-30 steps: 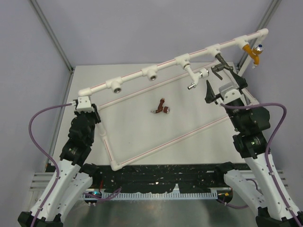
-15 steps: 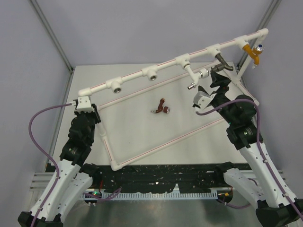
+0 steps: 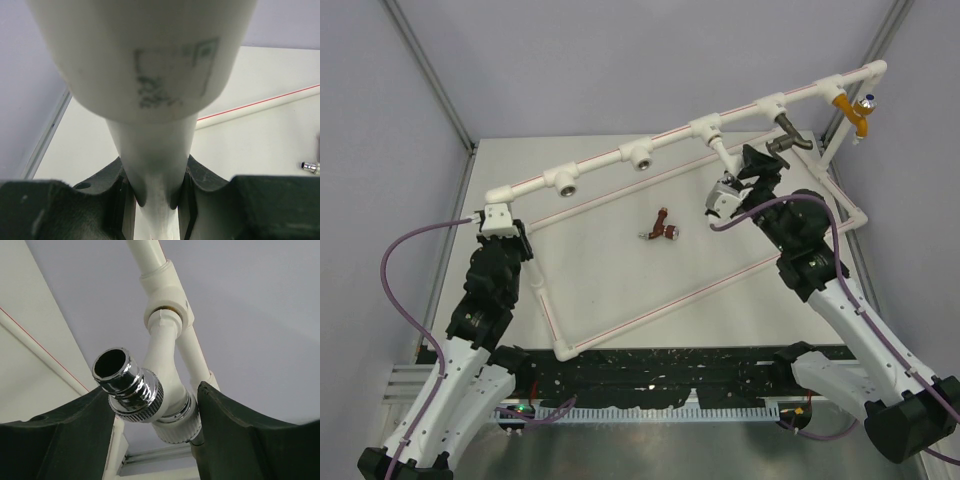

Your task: Install the water faucets

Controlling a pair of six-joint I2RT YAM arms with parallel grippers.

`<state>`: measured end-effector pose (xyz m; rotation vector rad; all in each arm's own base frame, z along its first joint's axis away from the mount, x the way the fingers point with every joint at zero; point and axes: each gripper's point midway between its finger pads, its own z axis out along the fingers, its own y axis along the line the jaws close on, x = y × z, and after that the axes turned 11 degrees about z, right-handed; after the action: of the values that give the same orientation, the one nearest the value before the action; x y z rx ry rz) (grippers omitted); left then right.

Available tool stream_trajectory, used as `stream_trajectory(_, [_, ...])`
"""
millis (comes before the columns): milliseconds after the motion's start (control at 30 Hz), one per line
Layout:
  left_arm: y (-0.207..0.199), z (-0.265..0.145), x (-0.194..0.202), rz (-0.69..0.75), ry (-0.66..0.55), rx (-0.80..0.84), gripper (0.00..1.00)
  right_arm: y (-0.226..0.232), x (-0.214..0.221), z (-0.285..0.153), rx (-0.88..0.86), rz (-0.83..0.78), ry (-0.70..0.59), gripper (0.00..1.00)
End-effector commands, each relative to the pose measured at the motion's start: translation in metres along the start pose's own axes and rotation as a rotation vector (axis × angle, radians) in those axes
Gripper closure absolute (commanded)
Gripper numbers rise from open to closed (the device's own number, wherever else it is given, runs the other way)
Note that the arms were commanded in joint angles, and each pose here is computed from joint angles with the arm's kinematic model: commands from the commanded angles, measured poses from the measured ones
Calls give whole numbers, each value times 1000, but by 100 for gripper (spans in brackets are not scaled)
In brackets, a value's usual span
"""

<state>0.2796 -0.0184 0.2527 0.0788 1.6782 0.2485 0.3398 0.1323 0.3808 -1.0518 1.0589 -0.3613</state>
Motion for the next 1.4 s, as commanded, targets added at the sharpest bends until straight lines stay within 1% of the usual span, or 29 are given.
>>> stream_trajectory(0, [-4,-3,0,81,10,46,100,-18,-10,0,125,160,-54,36])
stream_trajectory(33, [-5,-3,1,83,13,48,100,-16,-14,1,128,262,-86,39])
stream_trajectory(67, [-4,-3,0,82,11,48,100,-11,-17,1,116,308,-107,44])
stream_trajectory(200, [-5,-3,0,82,11,51,100,2,-49,0,74,737,-297,57])
stream_trajectory(233, [-5,-3,1,83,14,50,100,-3,-62,-2,77,880,-371,59])
stream_trajectory(267, [-6,-3,1,83,12,54,100,-1,-65,-3,71,984,-394,65])
stream_trajectory(300, [-6,-3,1,83,12,57,100,-8,-79,-6,64,1151,-477,67])
stream_trajectory(333, [-6,-3,1,83,11,57,100,-6,-83,-7,44,1324,-512,72])
stream_trajectory(367, [-6,-3,0,82,10,57,100,-20,-91,-12,72,1424,-593,74])
stream_trajectory(400, [-6,-3,0,81,8,57,100,-19,-95,-13,41,1603,-627,76])
stream_trajectory(433, [-6,-3,0,82,10,57,100,-33,-96,-18,88,1683,-696,78])
stream_trajectory(467, [-6,-3,1,82,9,58,100,-34,-96,-18,67,1857,-726,78])
stream_trajectory(500, [-7,-3,0,80,8,59,100,-46,-92,-22,126,1936,-779,78])
stream_trajectory(533, [-6,-3,0,79,6,59,100,-50,-89,-24,137,2079,-815,78])
stream_trajectory(600, [-7,-3,0,78,7,61,100,-67,-72,-31,273,2280,-910,78])
stream_trajectory(667, [-6,-4,0,77,5,59,100,-62,-54,-27,373,2514,-888,78])
stream_trajectory(733, [-6,-4,0,78,7,58,100,-58,-43,-27,454,2663,-863,77])
stream_trajectory(800, [-7,-3,0,78,8,59,100,-64,-43,-28,496,2629,-848,69])
stream_trajectory(833, [-7,-3,1,80,9,58,100,-66,-45,-31,499,2607,-850,60])
stream_trajectory(900, [-6,-3,1,82,13,56,100,-67,-42,-36,547,2454,-806,43])
stream_trajectory(967, [-6,-3,1,81,10,55,100,-64,-39,-41,579,2350,-769,30])
stream_trajectory(1033, [-6,-3,1,82,12,57,100,-57,-30,-45,620,2267,-726,25])
stream_trajectory(1133, [-7,-2,2,85,15,58,100,-50,-19,-56,673,2143,-673,25])
stream_trajectory(1200, [-6,-2,2,85,15,56,100,-44,-10,-65,710,1997,-597,24])
stream_trajectory(1233, [-6,-2,2,85,15,56,100,-42,-5,-71,732,1856,-535,24])
stream_trajectory(1267, [-7,-3,1,84,14,58,100,-41,-3,-74,738,1786,-503,22])
stream_trajectory(1300, [-7,-2,2,85,15,59,100,-42,0,-79,743,1621,-437,22])
stream_trajectory(1333, [-7,-3,1,84,13,59,100,-43,1,-82,740,1540,-407,21])
stream_trajectory(1367, [-7,-2,2,84,16,61,100,-43,1,-86,712,1343,-336,20])
